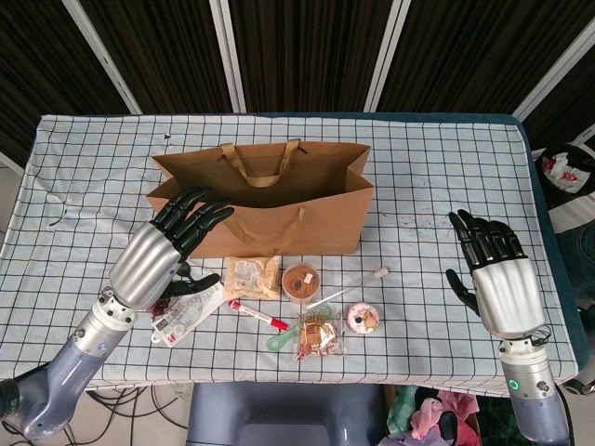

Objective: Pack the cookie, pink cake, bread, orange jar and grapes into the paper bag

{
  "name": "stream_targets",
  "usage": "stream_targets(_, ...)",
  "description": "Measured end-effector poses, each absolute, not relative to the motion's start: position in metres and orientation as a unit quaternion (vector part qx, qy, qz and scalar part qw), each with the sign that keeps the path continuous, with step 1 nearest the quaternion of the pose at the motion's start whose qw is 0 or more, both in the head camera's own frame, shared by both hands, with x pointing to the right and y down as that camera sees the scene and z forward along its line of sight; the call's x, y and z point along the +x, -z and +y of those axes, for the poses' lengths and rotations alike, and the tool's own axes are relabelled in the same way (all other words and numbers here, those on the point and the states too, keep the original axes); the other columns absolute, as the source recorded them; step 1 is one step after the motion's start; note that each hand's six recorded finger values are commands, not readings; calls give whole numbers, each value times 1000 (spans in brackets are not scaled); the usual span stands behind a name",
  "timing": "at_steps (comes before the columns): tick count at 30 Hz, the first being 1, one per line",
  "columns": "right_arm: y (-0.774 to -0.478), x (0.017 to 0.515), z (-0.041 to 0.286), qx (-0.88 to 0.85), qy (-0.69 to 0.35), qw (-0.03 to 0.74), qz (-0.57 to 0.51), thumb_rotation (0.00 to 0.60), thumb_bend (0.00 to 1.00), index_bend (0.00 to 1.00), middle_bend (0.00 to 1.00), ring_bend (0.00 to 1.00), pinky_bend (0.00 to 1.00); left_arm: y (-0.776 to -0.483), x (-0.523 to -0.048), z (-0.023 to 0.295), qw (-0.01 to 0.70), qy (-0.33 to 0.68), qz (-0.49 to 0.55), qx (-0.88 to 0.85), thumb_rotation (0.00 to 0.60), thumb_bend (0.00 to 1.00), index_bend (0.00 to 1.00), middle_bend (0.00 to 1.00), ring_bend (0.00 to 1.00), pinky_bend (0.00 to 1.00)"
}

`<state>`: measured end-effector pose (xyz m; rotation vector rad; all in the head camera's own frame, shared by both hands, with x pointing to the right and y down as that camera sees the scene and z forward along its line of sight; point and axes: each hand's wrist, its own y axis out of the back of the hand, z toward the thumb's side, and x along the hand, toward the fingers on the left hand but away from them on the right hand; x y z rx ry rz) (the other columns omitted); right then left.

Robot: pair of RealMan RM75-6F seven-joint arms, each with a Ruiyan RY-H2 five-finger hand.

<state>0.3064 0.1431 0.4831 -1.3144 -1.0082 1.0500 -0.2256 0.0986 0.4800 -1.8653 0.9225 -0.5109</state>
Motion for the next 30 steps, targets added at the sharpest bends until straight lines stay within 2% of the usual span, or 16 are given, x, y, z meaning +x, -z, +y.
stream_targets(24,-479,310,155,-556,-454,557,-418,600,222,87,143,201,226,-488,-233,116,475,216,363,-771,600,109,99,120,5,101)
stream_targets(30,-480,315,162,-557,-462,550,-416,600,221,87,143,201,226,-497,-238,132,479,234,329,-779,600,109,99,121,4,101)
